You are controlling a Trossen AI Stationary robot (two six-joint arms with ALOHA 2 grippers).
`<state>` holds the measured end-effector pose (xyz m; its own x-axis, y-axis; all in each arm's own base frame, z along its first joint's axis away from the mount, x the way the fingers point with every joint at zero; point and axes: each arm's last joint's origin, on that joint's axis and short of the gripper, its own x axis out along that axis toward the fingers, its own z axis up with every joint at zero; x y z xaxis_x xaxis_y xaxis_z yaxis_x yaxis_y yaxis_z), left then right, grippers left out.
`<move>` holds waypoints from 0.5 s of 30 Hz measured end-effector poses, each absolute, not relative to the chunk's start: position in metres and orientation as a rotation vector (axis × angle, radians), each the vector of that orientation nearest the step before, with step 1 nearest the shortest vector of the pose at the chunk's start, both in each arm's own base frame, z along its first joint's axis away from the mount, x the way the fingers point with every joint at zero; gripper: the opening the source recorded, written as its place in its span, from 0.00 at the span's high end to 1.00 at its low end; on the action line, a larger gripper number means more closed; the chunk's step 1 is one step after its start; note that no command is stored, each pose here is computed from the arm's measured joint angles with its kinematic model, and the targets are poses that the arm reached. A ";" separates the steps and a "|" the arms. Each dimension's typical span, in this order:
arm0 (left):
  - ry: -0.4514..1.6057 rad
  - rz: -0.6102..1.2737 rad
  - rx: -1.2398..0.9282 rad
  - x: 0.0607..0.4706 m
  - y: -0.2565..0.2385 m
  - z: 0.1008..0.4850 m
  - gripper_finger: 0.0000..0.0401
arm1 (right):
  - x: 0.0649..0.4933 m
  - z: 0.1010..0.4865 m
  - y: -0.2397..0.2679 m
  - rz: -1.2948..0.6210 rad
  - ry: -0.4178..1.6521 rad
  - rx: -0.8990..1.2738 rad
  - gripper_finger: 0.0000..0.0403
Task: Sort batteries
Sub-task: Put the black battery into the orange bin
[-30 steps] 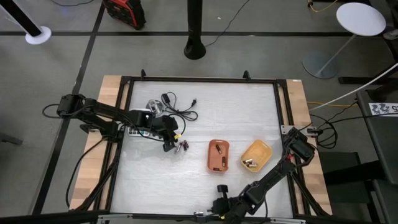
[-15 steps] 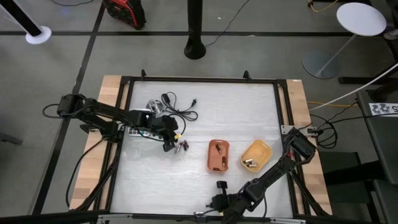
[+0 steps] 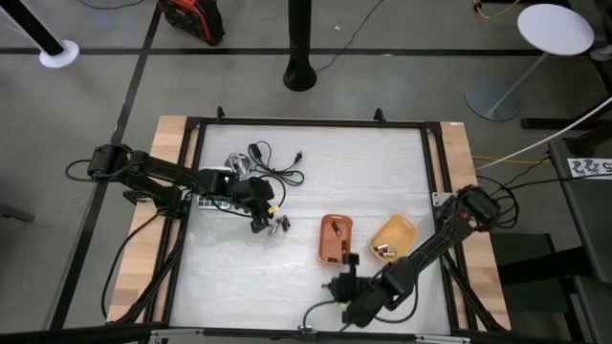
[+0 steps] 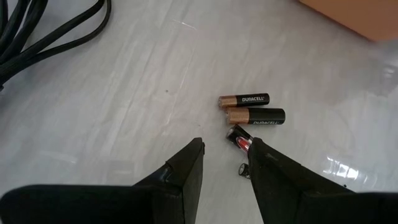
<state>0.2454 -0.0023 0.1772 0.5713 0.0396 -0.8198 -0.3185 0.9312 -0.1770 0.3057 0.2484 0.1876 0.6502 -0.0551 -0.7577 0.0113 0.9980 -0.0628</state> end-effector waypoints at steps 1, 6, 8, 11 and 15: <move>0.944 0.214 -0.324 0.245 -0.003 0.177 0.71 | 0.306 0.193 0.243 -0.056 0.862 -0.060 0.95; 0.944 0.200 -0.326 0.245 -0.008 0.177 0.71 | 0.301 0.210 0.216 -0.141 0.921 -0.149 0.95; 0.942 0.209 -0.357 0.245 -0.011 0.177 0.71 | 0.301 0.211 0.205 -0.163 0.957 -0.185 0.95; 0.939 0.227 -0.397 0.245 -0.012 0.177 0.71 | 0.305 0.211 0.191 -0.194 1.000 -0.220 0.95; 0.937 0.258 -0.454 0.245 -0.013 0.177 0.71 | 0.312 0.210 0.175 -0.214 1.041 -0.230 0.95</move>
